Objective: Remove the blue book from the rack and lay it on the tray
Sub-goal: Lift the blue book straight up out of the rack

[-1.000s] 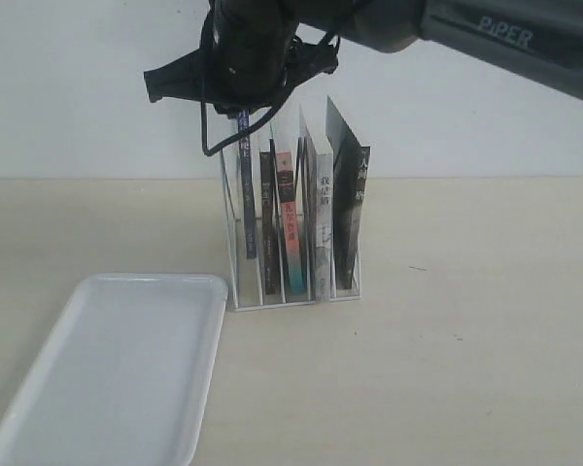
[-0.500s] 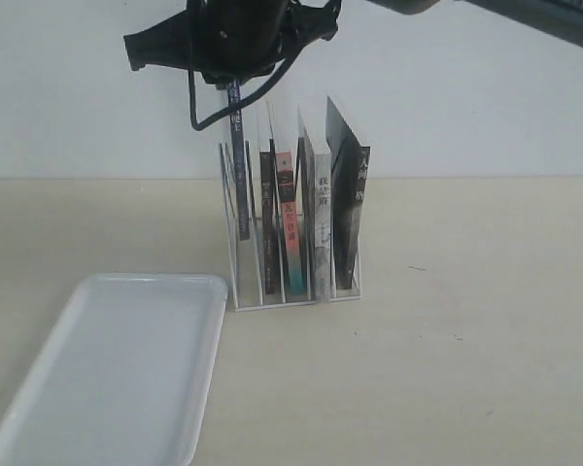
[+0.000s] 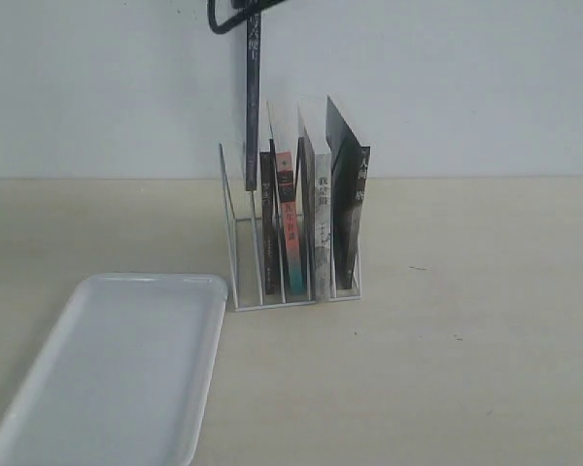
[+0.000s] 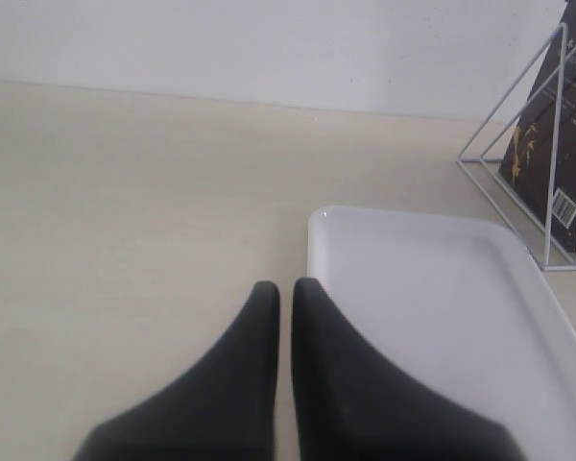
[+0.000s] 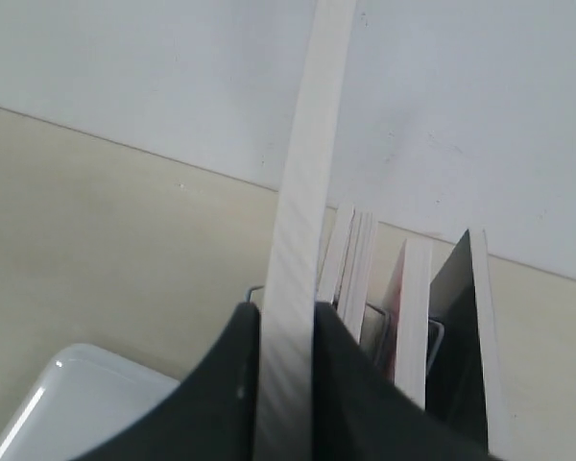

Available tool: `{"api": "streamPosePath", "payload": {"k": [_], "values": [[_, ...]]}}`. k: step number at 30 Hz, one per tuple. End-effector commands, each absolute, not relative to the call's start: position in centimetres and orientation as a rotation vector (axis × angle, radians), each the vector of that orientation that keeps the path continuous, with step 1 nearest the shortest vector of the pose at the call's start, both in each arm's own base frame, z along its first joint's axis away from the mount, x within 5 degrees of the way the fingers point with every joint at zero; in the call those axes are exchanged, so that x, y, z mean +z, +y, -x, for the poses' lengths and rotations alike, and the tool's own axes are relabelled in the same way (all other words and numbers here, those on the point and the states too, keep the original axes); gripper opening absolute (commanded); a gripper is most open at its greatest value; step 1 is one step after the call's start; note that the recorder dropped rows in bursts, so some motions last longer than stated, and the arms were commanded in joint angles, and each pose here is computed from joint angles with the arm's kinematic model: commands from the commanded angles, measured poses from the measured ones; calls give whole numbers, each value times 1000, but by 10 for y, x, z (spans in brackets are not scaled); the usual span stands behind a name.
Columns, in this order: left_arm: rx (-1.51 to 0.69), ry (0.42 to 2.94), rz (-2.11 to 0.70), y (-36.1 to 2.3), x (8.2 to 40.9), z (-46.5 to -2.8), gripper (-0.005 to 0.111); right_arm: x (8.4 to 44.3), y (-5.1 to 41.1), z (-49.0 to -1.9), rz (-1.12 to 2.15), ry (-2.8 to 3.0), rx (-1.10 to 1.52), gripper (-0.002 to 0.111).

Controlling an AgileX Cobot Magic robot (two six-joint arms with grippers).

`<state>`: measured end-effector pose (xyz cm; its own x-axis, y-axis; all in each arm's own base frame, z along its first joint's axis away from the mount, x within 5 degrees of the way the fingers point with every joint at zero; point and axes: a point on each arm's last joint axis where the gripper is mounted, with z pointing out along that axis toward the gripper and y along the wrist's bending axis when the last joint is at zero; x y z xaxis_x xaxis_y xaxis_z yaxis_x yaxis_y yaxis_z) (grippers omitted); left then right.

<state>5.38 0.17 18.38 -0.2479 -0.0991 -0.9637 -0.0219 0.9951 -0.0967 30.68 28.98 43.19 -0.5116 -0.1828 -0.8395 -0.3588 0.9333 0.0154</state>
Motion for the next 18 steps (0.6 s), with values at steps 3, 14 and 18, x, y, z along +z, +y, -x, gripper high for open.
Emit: {"api": "streamPosePath", "payload": {"k": [3, 14, 18], "values": [[-84, 1820, 93, 1, 183, -54, 4, 466, 273, -290, 388, 2029, 283, 0], [-84, 1820, 93, 1, 183, -54, 4, 486, 261, -275, 436, 1992, 325, 0], [-84, 1820, 93, 1, 183, -54, 4, 494, 257, -266, 481, 1972, 351, 0]]}}
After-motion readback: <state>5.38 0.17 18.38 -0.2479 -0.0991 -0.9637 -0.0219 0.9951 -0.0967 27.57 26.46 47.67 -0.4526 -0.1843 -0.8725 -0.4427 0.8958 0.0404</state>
